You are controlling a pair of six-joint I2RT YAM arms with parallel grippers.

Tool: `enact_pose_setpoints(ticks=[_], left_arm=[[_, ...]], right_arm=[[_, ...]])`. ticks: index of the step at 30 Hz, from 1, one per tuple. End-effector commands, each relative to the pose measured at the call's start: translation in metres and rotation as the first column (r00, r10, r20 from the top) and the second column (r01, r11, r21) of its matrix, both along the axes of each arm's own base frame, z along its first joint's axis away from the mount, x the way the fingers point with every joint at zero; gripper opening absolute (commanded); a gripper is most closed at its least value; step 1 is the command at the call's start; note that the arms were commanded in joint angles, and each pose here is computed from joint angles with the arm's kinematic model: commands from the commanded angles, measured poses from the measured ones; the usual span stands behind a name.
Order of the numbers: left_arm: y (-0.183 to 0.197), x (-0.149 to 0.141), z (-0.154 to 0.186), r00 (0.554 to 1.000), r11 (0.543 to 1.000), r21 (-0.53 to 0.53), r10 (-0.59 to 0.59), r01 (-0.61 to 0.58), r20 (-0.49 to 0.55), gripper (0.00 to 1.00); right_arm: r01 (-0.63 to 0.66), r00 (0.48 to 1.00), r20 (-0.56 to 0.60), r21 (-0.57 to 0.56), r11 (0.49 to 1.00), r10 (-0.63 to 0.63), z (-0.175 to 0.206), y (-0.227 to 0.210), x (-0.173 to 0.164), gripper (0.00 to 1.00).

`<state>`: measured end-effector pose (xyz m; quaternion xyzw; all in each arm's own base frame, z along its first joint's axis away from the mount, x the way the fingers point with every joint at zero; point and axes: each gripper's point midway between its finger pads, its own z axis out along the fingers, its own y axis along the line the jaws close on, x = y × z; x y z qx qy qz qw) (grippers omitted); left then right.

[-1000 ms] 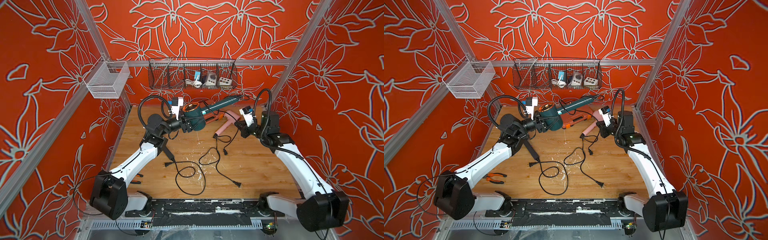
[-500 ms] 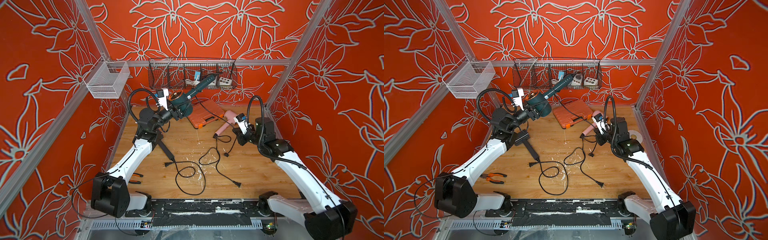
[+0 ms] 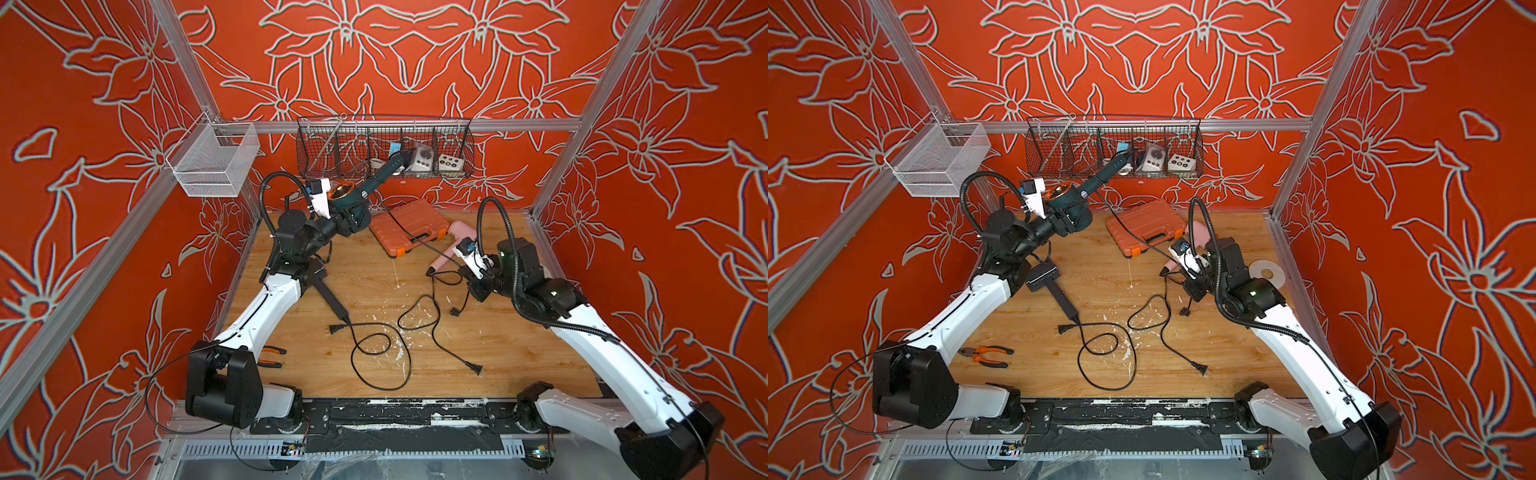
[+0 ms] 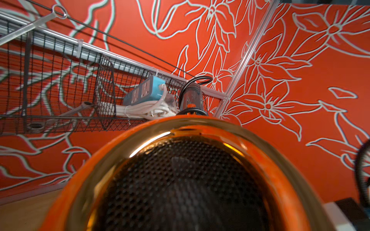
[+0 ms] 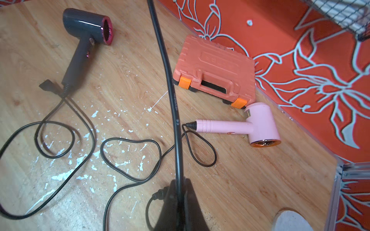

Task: Wrap the cord around the hair dryer
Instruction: Wrap the power cord around the hair dryer.

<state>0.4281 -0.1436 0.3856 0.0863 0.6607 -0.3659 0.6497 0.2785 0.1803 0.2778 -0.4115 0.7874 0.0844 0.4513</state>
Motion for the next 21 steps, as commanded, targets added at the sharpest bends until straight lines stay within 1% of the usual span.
enact_pose_setpoints(ticks=[1,4,6,10,13,16,21], left_arm=[[-0.004,0.004,0.007,0.998,0.994,0.105,0.037,-0.043,0.054,0.0],[-0.026,0.005,-0.016,1.0,0.975,0.222,0.012,-0.011,-0.004,0.0],[-0.045,0.003,-0.034,0.999,0.953,0.301,-0.022,0.034,-0.044,0.0],[-0.076,-0.011,-0.066,0.987,0.907,0.397,-0.097,0.141,-0.128,0.0],[-0.097,-0.03,-0.087,0.969,0.865,0.446,-0.164,0.231,-0.184,0.0],[-0.116,-0.055,-0.105,0.944,0.812,0.487,-0.233,0.322,-0.235,0.0],[-0.146,-0.1,-0.13,0.887,0.715,0.527,-0.345,0.46,-0.306,0.0]], right_arm=[[-0.06,0.996,0.058,-0.061,0.996,0.063,0.036,-0.002,-0.018,0.0],[-0.1,0.989,0.1,-0.108,0.989,0.11,0.065,0.0,-0.025,0.0],[-0.115,0.981,0.14,-0.145,0.983,0.135,0.086,-0.001,-0.027,0.0],[-0.102,0.959,0.239,-0.208,0.973,0.152,0.124,-0.007,-0.023,0.0],[-0.067,0.94,0.309,-0.252,0.965,0.146,0.145,-0.011,-0.014,0.0],[-0.03,0.919,0.365,-0.308,0.951,0.147,0.161,-0.013,-0.001,0.0],[0.011,0.871,0.461,-0.368,0.93,0.172,0.193,-0.012,0.015,0.0]])
